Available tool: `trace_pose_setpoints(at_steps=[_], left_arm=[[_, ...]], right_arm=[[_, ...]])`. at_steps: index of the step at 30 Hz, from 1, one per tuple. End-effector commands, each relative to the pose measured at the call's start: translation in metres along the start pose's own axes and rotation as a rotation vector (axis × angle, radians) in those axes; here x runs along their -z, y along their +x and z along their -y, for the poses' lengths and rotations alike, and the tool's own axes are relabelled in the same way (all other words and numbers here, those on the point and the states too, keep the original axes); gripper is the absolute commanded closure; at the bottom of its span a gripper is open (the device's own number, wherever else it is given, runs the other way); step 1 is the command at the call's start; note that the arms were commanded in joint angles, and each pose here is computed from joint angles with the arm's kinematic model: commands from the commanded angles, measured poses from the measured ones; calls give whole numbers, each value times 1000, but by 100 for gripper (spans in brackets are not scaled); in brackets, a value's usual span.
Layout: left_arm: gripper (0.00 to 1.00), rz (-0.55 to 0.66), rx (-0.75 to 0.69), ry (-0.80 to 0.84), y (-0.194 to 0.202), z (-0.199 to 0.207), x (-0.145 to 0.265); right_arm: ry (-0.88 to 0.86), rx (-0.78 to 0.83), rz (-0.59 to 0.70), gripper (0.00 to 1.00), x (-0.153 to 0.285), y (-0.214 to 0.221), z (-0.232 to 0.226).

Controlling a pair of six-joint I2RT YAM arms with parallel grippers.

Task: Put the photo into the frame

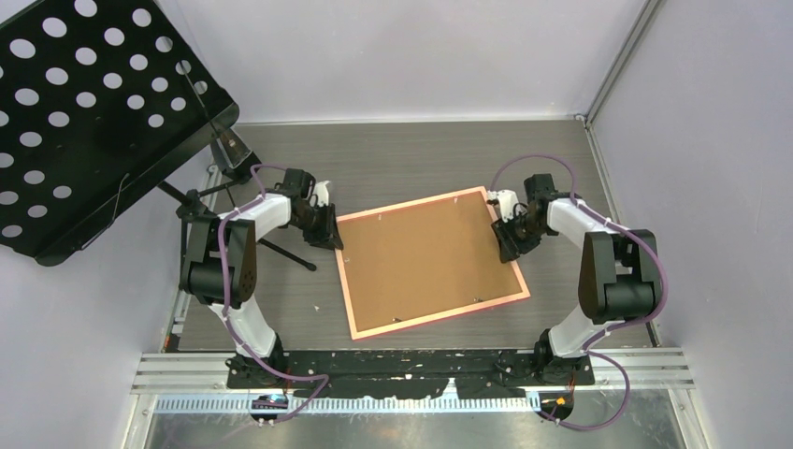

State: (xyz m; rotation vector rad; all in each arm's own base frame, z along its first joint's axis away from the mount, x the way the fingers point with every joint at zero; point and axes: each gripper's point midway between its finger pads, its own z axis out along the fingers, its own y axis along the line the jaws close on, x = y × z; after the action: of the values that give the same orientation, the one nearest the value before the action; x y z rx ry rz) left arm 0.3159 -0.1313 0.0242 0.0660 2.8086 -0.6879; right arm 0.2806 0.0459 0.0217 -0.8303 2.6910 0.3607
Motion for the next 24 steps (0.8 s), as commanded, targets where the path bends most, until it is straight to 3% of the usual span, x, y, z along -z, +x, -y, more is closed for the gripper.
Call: trace_pose_setpoints(at_steps=[1,18,24], left_arm=[[76,-5,-18,4,-2,-2,-6],[77,-8,-20,10,-2,-1,-7],[78,-8,-23,12,-2,0,-7]], right_arm=[[26,24,26,58,2,-11,9],[78,44,85,77,11,-27,18],[103,63,109,80,16,-29,19]])
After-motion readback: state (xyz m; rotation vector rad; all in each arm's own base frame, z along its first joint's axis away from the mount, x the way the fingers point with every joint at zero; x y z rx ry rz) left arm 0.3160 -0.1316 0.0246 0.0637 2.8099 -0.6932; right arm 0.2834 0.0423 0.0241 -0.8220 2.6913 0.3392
